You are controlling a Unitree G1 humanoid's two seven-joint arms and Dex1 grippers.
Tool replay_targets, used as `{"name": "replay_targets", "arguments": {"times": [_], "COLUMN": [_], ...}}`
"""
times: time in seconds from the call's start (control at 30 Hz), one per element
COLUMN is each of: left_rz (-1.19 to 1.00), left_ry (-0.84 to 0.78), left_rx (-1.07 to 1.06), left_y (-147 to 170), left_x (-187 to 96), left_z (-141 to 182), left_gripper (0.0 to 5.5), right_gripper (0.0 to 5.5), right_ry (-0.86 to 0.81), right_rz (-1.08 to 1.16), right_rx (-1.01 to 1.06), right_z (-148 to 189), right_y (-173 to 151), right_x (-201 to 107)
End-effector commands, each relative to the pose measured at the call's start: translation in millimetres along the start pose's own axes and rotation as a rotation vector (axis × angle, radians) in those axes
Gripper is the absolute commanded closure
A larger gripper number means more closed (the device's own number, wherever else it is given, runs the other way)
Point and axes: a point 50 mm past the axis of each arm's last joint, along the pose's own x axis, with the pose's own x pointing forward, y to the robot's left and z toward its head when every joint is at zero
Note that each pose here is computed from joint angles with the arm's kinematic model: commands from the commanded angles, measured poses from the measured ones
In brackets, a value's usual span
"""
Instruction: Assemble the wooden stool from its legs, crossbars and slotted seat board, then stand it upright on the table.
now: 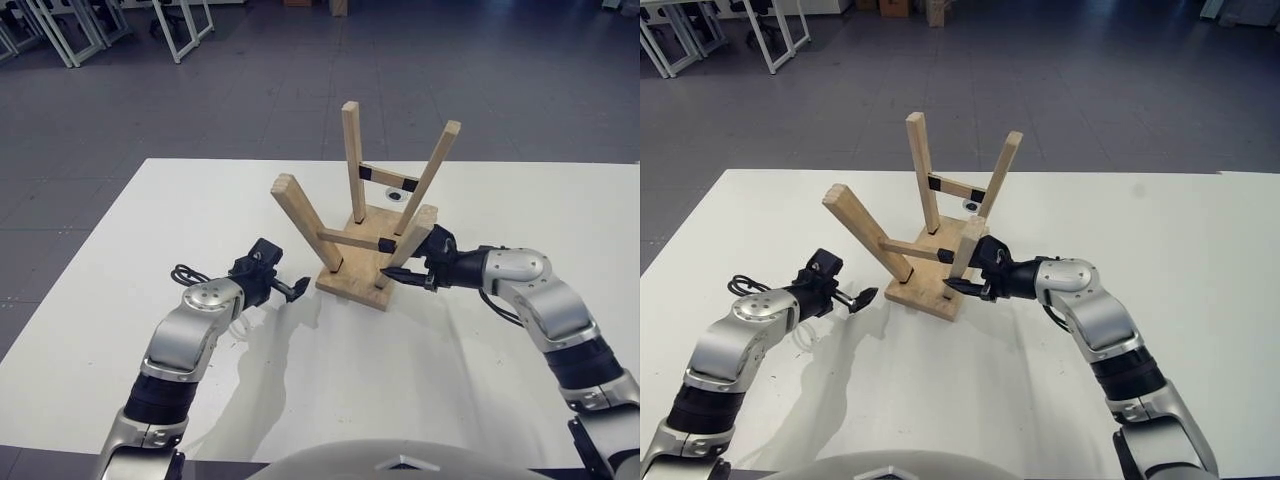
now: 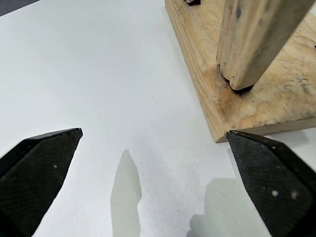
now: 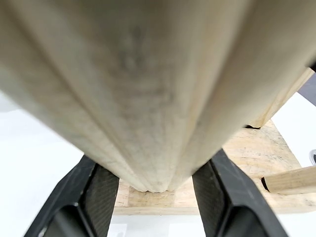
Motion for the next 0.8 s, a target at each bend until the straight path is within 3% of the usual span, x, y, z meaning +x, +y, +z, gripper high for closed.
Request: {"name": "replay_targets", "arguments": {"times": [0.03, 0.2, 0.4, 0.47, 0.57, 0.7, 0.8], "left_rz": [0.021, -0.188, -0.480, -0.506, -0.435, -0.164, -0.138], "left_ry": [-0.006, -0.382, -0.796, -0.842, -0.767, -0.515, -0.459], "left_rx": [0.012, -0.259, -0.261, -0.253, -0.250, -0.267, -0.202], "left_y": [6.2, 3.5, -6.6, -11.4, -19.6, -42.3, -71.3], "left_x": [-14.6, -54.9, -109.9, -117.7, -102.9, -27.6, 3.2], "left_z": [4.2, 63.2, 140.6, 154.9, 159.2, 140.8, 135.6], "left_gripper": [0.00, 0.00, 1.03, 1.31, 1.84, 2.54, 3.03], "right_gripper": [3.48, 3.48, 3.48, 3.48, 3.48, 3.48, 3.48], "right_ry": [0.302, 0.272, 0.274, 0.273, 0.272, 0.272, 0.274], "right_rz": [-0.047, -0.062, -0.060, -0.062, -0.059, -0.058, -0.059], "right_rx": [0.230, 0.233, 0.231, 0.228, 0.225, 0.221, 0.215], "right_z": [-75.4, -71.7, -71.9, -71.3, -70.8, -70.3, -69.8], "right_y": [21.6, 24.0, 23.2, 22.4, 22.9, 21.6, 20.5], "right_x": [-2.4, -1.1, -1.3, -1.2, -0.5, -0.1, 0.0]}}
